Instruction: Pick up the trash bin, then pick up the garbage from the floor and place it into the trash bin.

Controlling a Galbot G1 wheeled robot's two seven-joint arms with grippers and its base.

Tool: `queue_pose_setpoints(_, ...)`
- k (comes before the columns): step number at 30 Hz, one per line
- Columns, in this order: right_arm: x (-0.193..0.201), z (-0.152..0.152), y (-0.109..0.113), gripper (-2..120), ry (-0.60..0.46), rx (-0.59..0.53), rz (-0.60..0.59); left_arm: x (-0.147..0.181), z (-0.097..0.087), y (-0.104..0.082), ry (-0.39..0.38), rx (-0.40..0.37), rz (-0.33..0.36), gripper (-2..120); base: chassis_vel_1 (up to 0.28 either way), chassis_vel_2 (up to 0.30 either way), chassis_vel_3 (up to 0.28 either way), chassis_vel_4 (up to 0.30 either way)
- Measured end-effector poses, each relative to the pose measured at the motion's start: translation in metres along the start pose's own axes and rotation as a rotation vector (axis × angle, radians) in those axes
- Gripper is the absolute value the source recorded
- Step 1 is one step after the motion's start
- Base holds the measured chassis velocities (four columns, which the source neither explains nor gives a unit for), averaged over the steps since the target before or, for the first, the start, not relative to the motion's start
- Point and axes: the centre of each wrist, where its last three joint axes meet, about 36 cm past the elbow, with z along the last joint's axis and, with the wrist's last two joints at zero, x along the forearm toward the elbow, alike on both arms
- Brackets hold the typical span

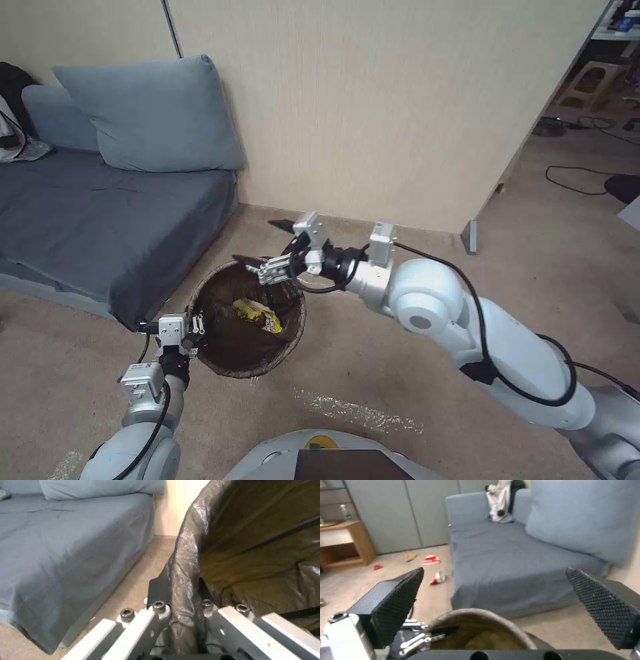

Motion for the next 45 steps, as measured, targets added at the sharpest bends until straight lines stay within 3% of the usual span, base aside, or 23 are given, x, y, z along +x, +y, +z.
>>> queue_pose_setpoints(8,0.047,0.014,-0.016,100,-0.028,-0.027,0.141,-0.001,0.001,0.0,-0.005,0.005,-0.009,0,0.0,0.0,0.0,0.0)
queue_pose_setpoints(16,0.082,0.049,-0.012,100,-0.035,-0.016,0.284,-0.002,0.001,0.001,-0.011,0.01,-0.018,0,0.0,0.0,0.0,0.0)
queue_pose_setpoints(20,0.092,0.08,0.0,100,-0.047,0.034,0.374,-0.003,0.002,0.001,-0.015,0.011,-0.02,0,0.0,0.0,0.0,0.0)
queue_pose_setpoints(24,0.096,0.118,0.028,100,-0.082,0.041,0.488,-0.003,0.002,0.001,-0.021,0.016,-0.023,0,0.0,0.0,0.0,0.0)
queue_pose_setpoints(32,0.091,0.151,0.05,100,-0.179,0.117,0.677,-0.003,0.001,0.002,-0.027,0.014,-0.022,0,0.0,0.0,0.0,0.0)
queue_pose_setpoints(41,0.101,0.181,0.065,100,-0.184,0.218,0.845,-0.003,-0.002,0.005,-0.035,0.012,-0.011,0,0.0,0.0,0.0,0.0)
queue_pose_setpoints(45,0.105,0.192,0.077,100,-0.173,0.209,0.905,-0.003,-0.001,0.005,-0.033,0.013,-0.007,0,0.0,0.0,0.0,0.0)
